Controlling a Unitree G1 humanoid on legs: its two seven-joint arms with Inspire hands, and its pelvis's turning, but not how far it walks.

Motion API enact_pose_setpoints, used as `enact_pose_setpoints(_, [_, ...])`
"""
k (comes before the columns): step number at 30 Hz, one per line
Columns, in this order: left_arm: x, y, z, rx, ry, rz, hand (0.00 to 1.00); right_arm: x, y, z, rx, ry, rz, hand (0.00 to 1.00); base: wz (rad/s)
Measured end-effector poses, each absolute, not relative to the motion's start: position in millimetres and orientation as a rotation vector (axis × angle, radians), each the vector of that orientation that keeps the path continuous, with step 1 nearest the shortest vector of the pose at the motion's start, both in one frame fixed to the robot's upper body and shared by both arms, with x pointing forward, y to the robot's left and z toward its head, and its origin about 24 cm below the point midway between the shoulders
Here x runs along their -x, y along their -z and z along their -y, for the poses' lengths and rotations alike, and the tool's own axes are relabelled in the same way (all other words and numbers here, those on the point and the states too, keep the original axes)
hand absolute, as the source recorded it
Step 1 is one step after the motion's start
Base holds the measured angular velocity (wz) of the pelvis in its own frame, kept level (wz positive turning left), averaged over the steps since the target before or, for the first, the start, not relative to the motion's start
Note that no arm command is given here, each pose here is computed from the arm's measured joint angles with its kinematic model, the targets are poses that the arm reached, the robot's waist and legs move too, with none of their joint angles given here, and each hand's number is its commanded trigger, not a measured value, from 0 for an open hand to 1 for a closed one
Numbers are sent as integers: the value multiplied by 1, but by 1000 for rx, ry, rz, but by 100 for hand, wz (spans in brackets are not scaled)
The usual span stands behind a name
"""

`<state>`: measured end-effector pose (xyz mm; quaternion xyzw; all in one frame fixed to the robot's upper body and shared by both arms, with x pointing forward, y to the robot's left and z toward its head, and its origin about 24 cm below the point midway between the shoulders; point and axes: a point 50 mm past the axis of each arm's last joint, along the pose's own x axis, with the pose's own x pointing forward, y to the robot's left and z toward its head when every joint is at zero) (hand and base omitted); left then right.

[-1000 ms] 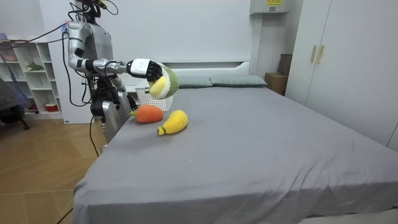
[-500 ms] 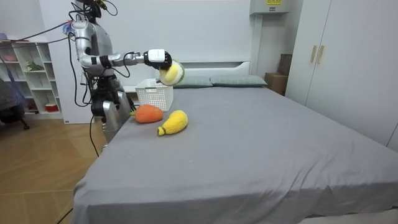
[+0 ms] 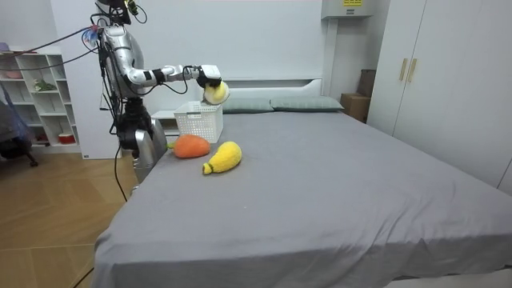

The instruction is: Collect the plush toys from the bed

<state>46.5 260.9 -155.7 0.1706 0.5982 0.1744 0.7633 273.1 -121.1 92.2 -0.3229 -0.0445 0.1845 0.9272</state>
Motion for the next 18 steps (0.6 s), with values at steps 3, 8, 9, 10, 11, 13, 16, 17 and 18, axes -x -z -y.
enact_pose_setpoints(3, [-48,155,-261,-374,-384,-1296,0,-271,-90,115,659,-423,81,100,19])
enact_pose_setpoints(8, [-48,155,-260,-386,-382,-1301,0,-269,-88,105,623,-455,80,100,14])
enact_pose_setpoints(9, [-49,155,-260,-390,-379,-1302,0,-268,-87,101,619,-471,78,100,3])
enact_pose_setpoints(10, [-51,155,-259,-398,-368,-1295,0,-266,-85,96,617,-490,73,100,5])
enact_pose_setpoints(11, [-53,154,-259,-399,-365,-1289,0,-266,-84,93,618,-500,71,100,11])
enact_pose_setpoints(13, [-59,153,-258,-400,-361,-1265,0,-263,-81,87,621,-528,65,100,24])
enact_pose_setpoints(16, [-63,151,-259,-403,-361,-1247,0,-264,-82,81,635,-549,69,100,18])
enact_pose_setpoints(17, [-63,151,-259,-404,-361,-1248,0,-264,-83,80,638,-552,71,100,23])
enact_pose_setpoints(18, [-62,151,-260,-405,-361,-1250,0,-266,-84,80,642,-551,72,80,22])
